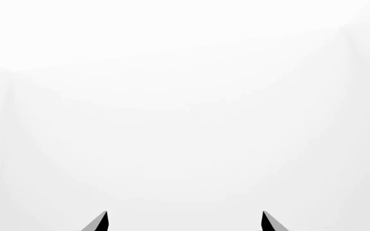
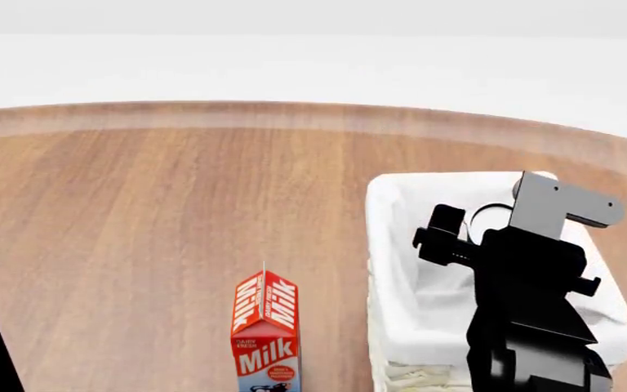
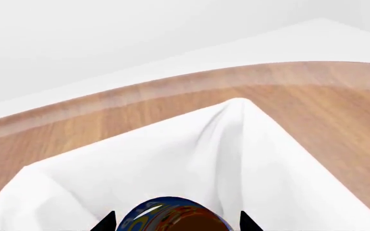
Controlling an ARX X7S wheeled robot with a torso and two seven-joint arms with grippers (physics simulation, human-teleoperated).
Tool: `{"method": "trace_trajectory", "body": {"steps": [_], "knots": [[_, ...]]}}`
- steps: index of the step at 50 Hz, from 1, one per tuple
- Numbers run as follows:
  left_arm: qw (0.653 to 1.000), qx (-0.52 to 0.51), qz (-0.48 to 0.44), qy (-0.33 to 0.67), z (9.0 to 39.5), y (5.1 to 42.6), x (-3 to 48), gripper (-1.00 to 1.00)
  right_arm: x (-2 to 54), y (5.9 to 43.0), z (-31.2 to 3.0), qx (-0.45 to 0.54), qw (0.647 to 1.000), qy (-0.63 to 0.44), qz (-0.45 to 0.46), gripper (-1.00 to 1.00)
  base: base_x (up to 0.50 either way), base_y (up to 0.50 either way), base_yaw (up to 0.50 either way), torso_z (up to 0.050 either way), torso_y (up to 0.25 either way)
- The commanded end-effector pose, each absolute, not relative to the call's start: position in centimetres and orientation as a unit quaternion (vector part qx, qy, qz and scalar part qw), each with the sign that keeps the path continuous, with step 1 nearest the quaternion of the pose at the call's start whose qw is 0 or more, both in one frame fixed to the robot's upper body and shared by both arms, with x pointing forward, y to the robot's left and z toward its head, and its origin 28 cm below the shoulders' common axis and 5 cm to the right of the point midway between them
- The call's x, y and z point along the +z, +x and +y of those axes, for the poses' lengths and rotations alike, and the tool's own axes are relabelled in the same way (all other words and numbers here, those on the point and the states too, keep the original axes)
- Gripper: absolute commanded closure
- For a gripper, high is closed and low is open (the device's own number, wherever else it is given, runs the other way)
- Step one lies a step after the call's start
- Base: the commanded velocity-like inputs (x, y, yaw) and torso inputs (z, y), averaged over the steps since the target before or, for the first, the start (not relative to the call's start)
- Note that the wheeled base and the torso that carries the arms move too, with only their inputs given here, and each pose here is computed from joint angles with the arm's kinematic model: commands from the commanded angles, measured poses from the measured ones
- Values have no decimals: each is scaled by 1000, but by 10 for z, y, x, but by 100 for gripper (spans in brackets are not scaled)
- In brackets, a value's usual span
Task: Pick up the alphabet soup and the tomato sauce, and put them in the basket.
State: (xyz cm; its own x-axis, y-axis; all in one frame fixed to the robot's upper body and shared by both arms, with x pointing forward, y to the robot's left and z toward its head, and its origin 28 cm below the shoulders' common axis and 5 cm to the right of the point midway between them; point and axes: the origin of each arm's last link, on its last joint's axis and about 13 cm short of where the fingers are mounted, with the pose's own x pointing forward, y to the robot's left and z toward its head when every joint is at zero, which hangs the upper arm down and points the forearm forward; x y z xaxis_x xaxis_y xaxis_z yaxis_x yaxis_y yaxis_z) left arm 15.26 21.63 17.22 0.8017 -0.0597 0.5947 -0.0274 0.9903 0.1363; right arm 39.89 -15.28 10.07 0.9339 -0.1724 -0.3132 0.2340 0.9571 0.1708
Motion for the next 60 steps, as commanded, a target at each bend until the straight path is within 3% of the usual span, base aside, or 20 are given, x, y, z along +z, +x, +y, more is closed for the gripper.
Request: {"method": "trace_trajectory", "body": {"steps": [1, 4, 5, 25, 42, 60], "knots": [[947, -8, -314, 69, 217, 152, 172, -100, 104, 401, -152, -96, 982, 82, 142, 100, 0, 0, 0, 0, 0], [947, -8, -314, 69, 217, 153, 172, -100, 102, 400, -152, -97, 981, 83, 145, 100, 0, 0, 0, 0, 0], [947, -8, -314, 69, 217, 153, 171, -100, 102, 399, -152, -97, 981, 82, 149, -100, 0, 0, 0, 0, 0], [947, -9, -313, 69, 216, 154, 170, -100, 110, 403, -150, -81, 984, 83, 134, -100, 0, 0, 0, 0, 0], [947, -8, -313, 69, 216, 154, 171, -100, 223, 389, -145, 2, 999, 30, 33, -100, 0, 0, 0, 0, 0], [947, -9, -313, 70, 215, 153, 171, -100, 267, 349, -135, 100, 994, -40, 0, -100, 0, 0, 0, 0, 0]]}}
